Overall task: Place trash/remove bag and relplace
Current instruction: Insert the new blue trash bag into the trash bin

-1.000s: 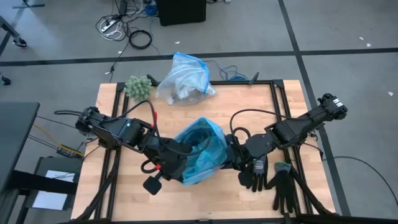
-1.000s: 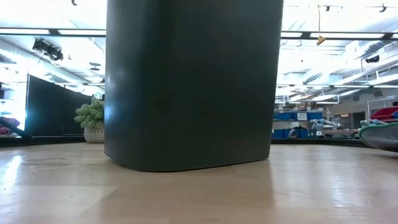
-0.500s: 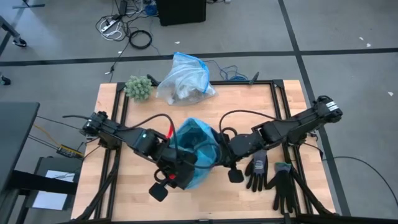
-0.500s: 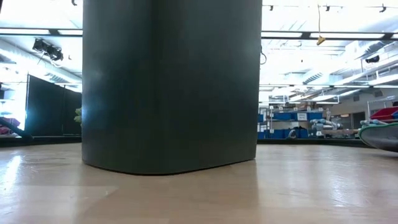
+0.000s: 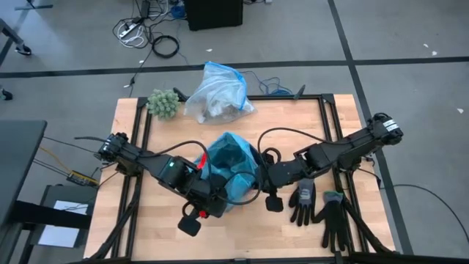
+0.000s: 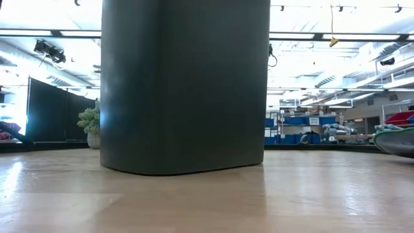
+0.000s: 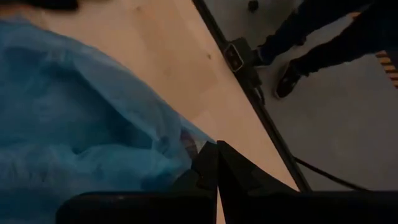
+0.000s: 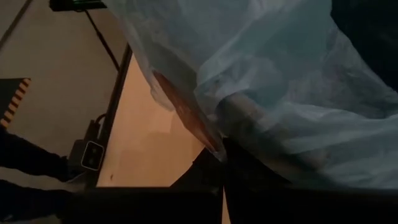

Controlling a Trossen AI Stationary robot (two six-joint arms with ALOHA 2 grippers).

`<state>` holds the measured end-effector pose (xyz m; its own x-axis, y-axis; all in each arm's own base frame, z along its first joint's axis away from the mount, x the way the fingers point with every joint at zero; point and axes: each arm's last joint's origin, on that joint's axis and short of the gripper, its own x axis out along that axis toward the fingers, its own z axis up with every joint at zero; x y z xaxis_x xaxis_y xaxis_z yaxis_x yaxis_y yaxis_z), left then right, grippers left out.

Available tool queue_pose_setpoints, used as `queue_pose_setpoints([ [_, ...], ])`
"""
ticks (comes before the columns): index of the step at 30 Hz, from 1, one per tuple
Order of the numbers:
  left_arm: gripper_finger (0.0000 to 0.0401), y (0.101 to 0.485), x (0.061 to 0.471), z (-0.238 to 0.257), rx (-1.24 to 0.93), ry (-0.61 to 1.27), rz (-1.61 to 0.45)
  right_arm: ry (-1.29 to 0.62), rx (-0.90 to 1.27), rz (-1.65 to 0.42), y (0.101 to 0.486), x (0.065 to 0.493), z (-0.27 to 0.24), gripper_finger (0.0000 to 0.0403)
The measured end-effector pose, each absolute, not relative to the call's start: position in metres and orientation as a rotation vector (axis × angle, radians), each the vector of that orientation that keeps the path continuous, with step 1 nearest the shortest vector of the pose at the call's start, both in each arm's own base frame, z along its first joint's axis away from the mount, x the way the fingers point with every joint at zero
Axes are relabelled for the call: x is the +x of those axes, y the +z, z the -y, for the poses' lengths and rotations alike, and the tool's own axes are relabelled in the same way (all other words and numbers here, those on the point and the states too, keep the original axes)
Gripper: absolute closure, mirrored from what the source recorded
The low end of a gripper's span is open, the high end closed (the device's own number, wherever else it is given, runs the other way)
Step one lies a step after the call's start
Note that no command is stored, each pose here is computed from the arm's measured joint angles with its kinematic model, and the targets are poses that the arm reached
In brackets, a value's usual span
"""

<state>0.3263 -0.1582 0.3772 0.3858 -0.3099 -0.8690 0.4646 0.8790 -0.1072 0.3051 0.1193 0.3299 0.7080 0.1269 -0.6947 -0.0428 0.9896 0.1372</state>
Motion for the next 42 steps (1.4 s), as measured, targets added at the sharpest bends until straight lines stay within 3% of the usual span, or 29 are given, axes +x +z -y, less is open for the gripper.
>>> queue_pose_setpoints([
  [9, 0.0394, 0.378, 0.330, 0.157, 0.151, -0.370, -1.038, 0.140, 0.176, -0.797, 0.336, 0.298, -0.117, 0.0403],
  [14, 0.0389, 0.382, 0.333, 0.155, 0.158, -0.206, -0.971, 0.221, 0.220, -0.786, 0.349, 0.287, -0.113, 0.0396],
  [21, 0.0361, 0.383, 0.341, 0.151, 0.111, -0.102, -0.908, 0.263, 0.248, -0.729, 0.372, 0.264, -0.100, 0.0334],
  [31, 0.0306, 0.383, 0.341, 0.154, 0.002, -0.119, -0.925, 0.252, 0.300, -0.646, 0.386, 0.258, -0.097, 0.0227],
  [42, 0.0304, 0.398, 0.336, 0.157, -0.115, -0.166, -0.909, 0.147, 0.396, -0.780, 0.381, 0.241, -0.096, 0.0218],
])
